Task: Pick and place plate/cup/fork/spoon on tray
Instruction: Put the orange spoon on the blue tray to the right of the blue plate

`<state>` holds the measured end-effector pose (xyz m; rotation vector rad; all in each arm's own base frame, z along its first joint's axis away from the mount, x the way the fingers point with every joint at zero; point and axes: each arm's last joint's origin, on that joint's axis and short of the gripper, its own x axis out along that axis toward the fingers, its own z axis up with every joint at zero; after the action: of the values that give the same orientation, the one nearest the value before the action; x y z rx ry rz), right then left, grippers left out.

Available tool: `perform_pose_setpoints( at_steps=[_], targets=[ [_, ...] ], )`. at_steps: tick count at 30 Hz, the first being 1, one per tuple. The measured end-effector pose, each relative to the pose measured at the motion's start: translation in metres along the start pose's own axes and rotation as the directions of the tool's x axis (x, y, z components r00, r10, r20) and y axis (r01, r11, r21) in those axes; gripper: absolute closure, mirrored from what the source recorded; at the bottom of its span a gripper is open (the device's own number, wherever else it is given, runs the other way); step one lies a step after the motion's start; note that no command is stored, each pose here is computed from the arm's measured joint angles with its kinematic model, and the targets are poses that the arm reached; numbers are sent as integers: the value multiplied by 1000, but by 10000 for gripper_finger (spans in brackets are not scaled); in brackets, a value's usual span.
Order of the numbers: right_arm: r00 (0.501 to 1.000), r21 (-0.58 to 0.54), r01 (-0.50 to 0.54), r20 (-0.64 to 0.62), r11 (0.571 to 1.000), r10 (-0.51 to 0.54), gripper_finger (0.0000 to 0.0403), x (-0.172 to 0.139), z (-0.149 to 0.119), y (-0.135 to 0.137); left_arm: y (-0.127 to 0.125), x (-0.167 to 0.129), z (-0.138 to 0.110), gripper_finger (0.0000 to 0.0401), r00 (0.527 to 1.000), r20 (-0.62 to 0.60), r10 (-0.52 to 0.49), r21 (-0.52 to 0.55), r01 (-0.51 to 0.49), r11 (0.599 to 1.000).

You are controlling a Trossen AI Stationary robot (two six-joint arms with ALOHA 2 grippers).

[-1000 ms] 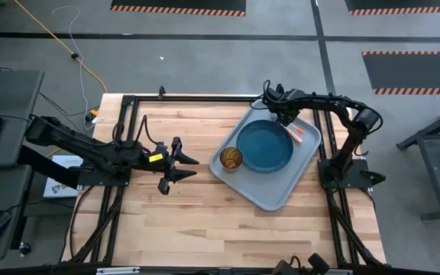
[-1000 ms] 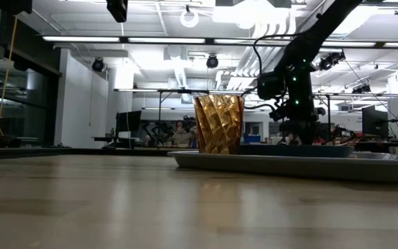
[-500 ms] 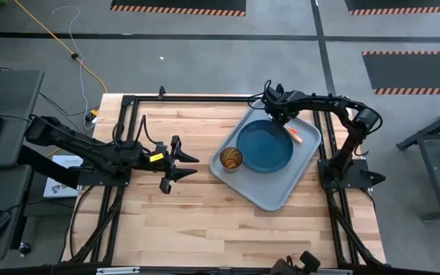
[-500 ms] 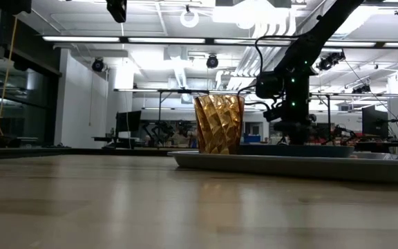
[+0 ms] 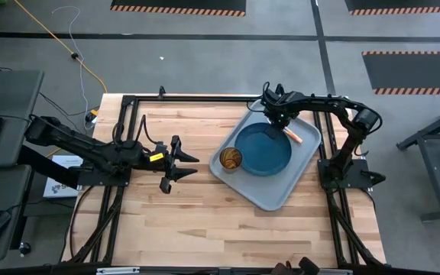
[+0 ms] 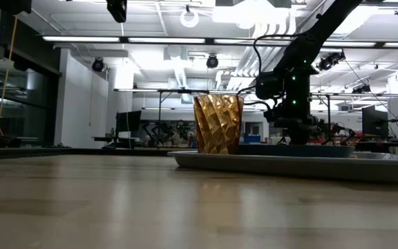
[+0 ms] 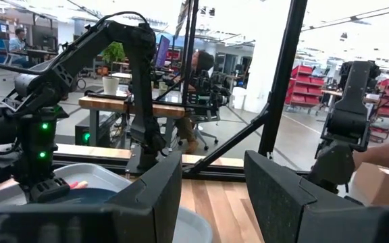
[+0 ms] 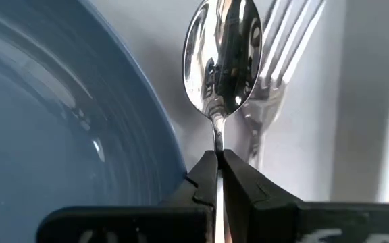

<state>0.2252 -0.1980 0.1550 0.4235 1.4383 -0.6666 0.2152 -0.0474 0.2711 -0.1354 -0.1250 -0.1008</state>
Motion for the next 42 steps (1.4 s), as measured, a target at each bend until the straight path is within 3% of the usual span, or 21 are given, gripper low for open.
perform_pose_setpoints(
  at_steps=[13, 25, 37, 42],
  targets=[
    [999, -40, -15, 29, 999, 16, 403, -3, 2, 22, 0, 0, 0, 252, 1000, 0, 0, 0, 0, 1000],
    [998, 44, 61, -36, 997, -59, 403, 12, -16, 20, 0, 0, -1, 252, 1000, -6, 1, 0, -1, 1000],
    [993, -109, 115, -23, 987, -118, 403, 11, -13, 18, 0, 0, -1, 252, 1000, -5, 5, 9, -5, 1000],
    [994, -102, 101, -21, 990, -104, 403, 11, -13, 18, 0, 0, 0, 252, 1000, -5, 5, 17, -5, 1000]
  ],
)
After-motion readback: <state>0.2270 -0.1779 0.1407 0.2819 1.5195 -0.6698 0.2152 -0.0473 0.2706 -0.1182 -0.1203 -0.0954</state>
